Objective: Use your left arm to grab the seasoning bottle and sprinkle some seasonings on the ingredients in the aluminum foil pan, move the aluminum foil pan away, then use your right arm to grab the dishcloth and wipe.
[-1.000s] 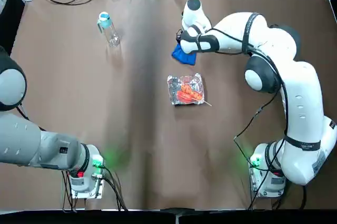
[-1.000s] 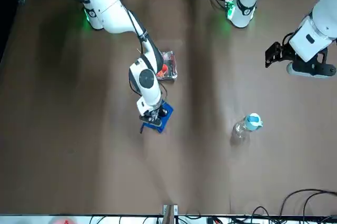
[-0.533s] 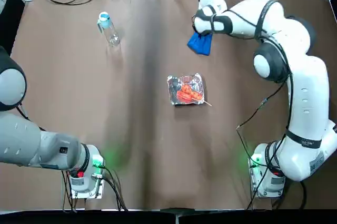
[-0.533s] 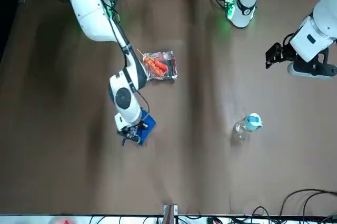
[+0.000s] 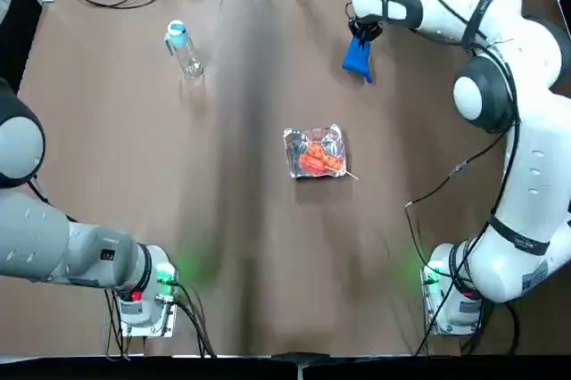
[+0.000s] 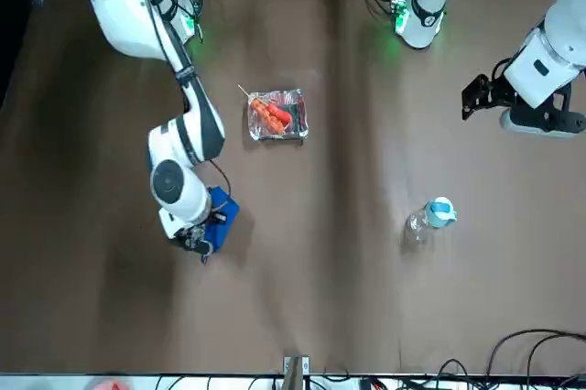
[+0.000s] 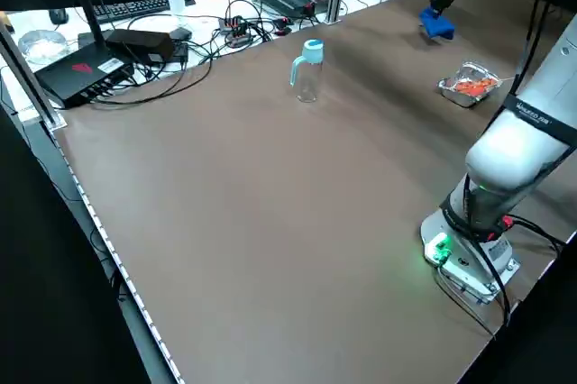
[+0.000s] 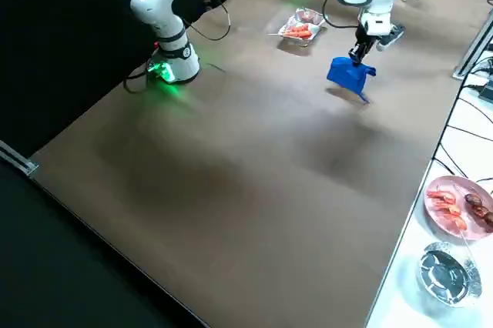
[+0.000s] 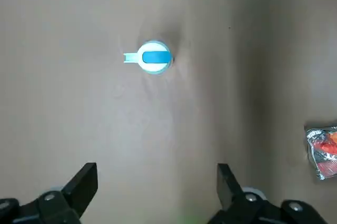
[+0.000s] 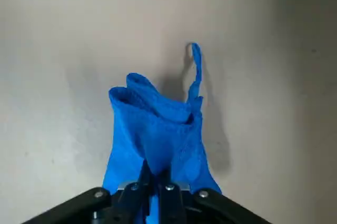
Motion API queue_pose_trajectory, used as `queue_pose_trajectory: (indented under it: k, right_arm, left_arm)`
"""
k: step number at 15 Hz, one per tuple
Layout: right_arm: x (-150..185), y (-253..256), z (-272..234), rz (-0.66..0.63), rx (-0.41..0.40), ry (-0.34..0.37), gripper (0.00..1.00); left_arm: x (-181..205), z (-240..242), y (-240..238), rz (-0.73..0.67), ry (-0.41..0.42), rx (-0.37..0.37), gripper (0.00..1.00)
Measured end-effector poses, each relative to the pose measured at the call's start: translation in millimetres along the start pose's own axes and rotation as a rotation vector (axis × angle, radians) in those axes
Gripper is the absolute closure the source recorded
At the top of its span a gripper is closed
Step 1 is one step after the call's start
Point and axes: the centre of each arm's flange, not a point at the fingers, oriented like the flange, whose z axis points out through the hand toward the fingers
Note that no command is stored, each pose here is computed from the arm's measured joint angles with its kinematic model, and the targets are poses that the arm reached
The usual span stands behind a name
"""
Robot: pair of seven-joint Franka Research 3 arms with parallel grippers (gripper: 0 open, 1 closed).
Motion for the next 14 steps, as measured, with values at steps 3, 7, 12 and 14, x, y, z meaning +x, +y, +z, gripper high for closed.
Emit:
queue_pose_trajectory:
  k: [3, 7, 12, 14]
  right_arm:
    - [14.0, 39.5, -21.1, -0.071, 0.007, -0.066, 0.92]
    - [49.5, 135.8, -38.8, -0.189, 0.017, -0.134, 0.92]
    - [96.8, 301.0, -10.7, -0.361, 0.063, -0.098, 0.92]
    - [96.5, 322.2, 10.8, -0.393, 0.068, -0.106, 0.92]
  left_arm:
    - [0.0, 0.0, 0.2, -0.001, 0.0, 0.0, 0.0]
    - [0.0, 0.0, 0.2, -0.004, 0.0, 0.0, 0.0]
    - [0.1, 0.3, 0.8, -0.003, 0.0, 0.0, 0.0]
    - [0.2, 0.4, 0.7, -0.004, 0.0, 0.0, 0.0]
